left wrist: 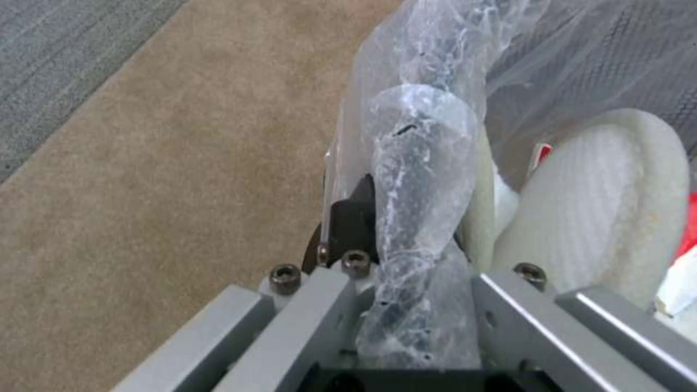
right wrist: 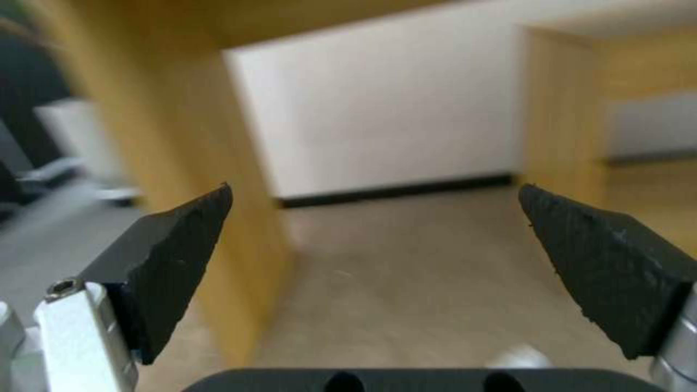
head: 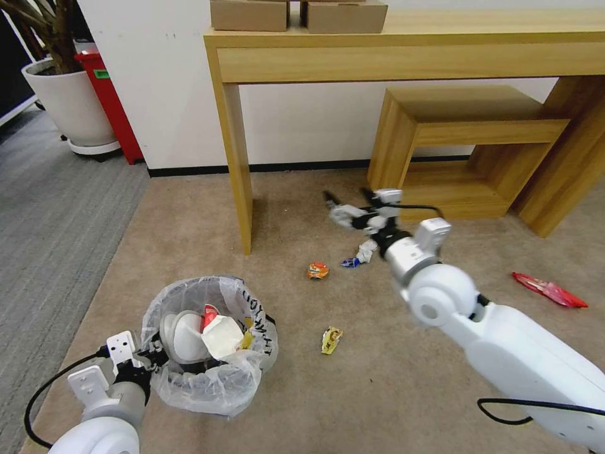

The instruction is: Pick up the trash bin and place the garbage on the floor into it.

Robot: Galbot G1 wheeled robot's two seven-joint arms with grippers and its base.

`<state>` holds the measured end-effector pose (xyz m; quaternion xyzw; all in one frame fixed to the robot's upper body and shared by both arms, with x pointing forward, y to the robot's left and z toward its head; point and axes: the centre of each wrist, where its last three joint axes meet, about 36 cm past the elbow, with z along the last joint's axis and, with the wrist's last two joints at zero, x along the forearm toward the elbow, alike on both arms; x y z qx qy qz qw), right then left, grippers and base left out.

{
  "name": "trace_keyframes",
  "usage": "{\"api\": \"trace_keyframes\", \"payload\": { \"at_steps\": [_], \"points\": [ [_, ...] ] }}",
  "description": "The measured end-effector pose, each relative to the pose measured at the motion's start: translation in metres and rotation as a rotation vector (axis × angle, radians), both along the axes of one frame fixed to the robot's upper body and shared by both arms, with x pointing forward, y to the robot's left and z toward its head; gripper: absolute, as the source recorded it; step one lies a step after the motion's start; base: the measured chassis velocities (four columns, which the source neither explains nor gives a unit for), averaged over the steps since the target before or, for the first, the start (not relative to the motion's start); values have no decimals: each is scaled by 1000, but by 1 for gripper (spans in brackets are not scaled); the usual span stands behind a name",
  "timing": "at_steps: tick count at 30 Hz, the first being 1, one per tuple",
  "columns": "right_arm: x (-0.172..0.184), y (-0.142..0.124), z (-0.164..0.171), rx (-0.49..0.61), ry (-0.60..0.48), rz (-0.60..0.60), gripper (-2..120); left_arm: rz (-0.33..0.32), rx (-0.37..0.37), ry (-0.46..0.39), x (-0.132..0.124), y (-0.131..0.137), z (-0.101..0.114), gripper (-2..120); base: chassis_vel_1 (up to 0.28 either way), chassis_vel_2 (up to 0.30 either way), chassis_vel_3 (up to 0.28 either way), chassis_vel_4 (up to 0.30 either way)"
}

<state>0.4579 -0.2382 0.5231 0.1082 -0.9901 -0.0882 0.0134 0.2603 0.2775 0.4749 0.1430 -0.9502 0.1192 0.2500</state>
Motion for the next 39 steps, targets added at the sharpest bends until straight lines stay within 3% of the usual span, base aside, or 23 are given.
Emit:
{"api": "trace_keyframes", "payload": {
  "at_steps": [6,23,32,39],
  "points": [
    [-16,-30,-32,-25,92,-165,100,-3,7,4,-1,2,2,1,0,0,0,0],
    [-50,-51,-48,-7,181,-247,100,-26,0,13,0,-3,-1,1,0,0,0,0],
    [-74,-27,-96,-3,420,-260,100,-38,1,10,1,-2,-1,1,0,0,0,0],
    [-61,3,-116,40,610,-290,100,-37,3,11,-1,-1,-1,1,0,0,0,0]
  ]
}}
